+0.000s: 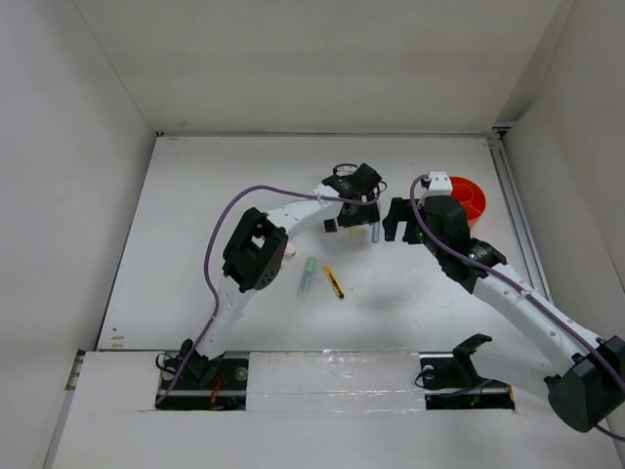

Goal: Sort the stationery into containers
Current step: Pick up the pen from the center of the board.

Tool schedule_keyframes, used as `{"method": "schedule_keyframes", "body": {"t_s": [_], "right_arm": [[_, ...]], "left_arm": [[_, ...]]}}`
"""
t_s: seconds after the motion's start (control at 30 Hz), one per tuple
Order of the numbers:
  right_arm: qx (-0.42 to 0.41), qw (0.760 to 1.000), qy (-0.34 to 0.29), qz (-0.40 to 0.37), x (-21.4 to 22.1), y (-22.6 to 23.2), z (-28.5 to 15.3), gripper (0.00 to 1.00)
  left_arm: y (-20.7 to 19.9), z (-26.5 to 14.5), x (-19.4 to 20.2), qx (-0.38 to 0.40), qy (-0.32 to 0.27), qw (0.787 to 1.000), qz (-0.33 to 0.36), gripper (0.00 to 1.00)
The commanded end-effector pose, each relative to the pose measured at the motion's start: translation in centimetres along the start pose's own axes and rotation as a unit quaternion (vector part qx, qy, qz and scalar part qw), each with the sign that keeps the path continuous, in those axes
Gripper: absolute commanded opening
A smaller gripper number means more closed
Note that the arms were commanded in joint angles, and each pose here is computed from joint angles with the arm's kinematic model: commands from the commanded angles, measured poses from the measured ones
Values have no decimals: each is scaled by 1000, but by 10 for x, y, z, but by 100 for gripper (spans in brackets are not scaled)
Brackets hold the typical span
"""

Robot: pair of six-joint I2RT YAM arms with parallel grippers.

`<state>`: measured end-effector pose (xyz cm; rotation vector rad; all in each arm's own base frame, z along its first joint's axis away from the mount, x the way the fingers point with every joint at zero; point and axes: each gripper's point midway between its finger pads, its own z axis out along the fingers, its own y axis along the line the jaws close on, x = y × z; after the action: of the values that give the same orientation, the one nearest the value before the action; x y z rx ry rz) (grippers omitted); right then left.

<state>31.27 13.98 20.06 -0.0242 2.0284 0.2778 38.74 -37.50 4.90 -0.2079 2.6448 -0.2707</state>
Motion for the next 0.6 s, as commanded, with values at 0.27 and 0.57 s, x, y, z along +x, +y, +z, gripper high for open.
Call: {"method": "schedule_keyframes", "body": {"t_s": [0.27,0.57], "right_arm": [[-60,997,-45,17,-20,8,-15,96],[-81,994,-73,16,-34,6,-34,94]], "left_arm": [[23,21,14,-80,4,997,-19,98],[25,40,24,-93,18,995,-19,47]]}}
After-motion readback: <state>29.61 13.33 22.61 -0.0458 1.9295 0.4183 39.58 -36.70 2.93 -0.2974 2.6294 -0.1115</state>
